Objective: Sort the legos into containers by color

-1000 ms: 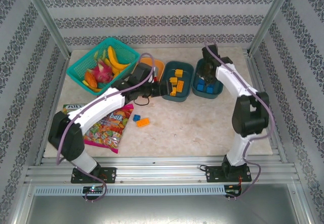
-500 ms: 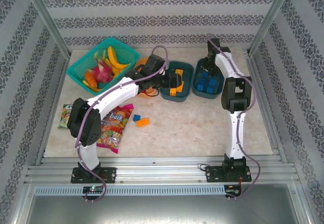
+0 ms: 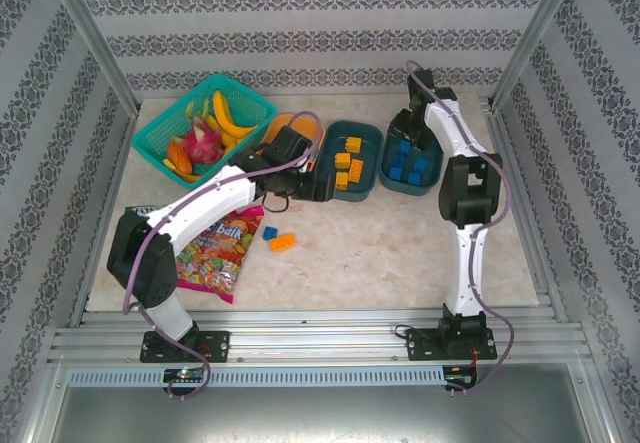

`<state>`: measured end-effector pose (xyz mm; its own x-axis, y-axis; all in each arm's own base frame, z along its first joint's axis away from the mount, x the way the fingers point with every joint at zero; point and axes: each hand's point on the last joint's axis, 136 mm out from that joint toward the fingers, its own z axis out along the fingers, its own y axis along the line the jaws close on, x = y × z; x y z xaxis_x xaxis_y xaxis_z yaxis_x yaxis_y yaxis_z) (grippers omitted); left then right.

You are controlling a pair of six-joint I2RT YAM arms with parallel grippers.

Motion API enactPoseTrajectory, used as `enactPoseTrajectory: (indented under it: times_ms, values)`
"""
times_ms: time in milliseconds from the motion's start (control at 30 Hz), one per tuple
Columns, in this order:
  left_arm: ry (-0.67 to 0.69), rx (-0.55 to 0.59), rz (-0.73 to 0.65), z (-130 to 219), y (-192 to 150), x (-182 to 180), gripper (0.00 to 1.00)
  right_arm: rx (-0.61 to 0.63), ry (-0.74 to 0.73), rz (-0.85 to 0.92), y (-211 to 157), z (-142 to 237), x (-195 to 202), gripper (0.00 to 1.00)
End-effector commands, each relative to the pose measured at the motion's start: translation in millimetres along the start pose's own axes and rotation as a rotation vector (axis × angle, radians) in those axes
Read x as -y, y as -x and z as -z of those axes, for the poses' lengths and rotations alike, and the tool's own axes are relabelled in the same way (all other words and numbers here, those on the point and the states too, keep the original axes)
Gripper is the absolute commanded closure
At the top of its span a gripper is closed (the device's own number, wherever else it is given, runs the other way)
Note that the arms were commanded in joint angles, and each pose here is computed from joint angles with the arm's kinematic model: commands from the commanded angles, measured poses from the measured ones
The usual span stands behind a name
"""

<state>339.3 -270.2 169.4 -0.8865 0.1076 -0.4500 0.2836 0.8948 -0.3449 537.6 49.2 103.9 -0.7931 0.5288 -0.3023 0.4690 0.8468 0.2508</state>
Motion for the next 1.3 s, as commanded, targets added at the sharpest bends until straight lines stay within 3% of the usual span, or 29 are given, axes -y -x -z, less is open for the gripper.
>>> enactPoseTrajectory:
  times_ms: [0, 100, 267, 400, 567, 800, 1267]
  values:
    - [0.07, -0.148, -0.143, 12.4, -48.2, -19.4, 0.15, 0.149, 0.188, 0.113, -6.7, 89.0, -50.9, 0.3]
    - [0.083, -0.221, -0.233, 14.6, -72.2, -30.3, 0.15, 0.166, 0.297, 0.207, -50.1, 116.0, -67.9, 0.27]
    - [0.114, -0.283, -0.357, 6.2, -88.2, -44.4, 0.17, 0.072, 0.513, 0.332, -158.6, 133.4, -68.4, 0.23]
    - [0.117, -0.321, -0.44, -5.7, -93.5, -48.7, 0.19, -0.042, 0.62, 0.394, -241.8, 144.5, -42.6, 0.19]
    - [0.135, -0.381, -0.531, -21.3, -105.5, -55.0, 0.2, -0.162, 0.626, 0.364, -305.4, 144.5, 4.0, 0.18]
    - [0.192, -0.449, -0.578, -41.8, -119.2, -70.1, 0.2, -0.183, 0.614, 0.325, -326.4, 151.7, 34.5, 0.17]
    - [0.24, -0.507, -0.611, -69.7, -134.8, -81.9, 0.22, -0.2, 0.61, 0.314, -331.8, 153.1, 40.8, 0.17]
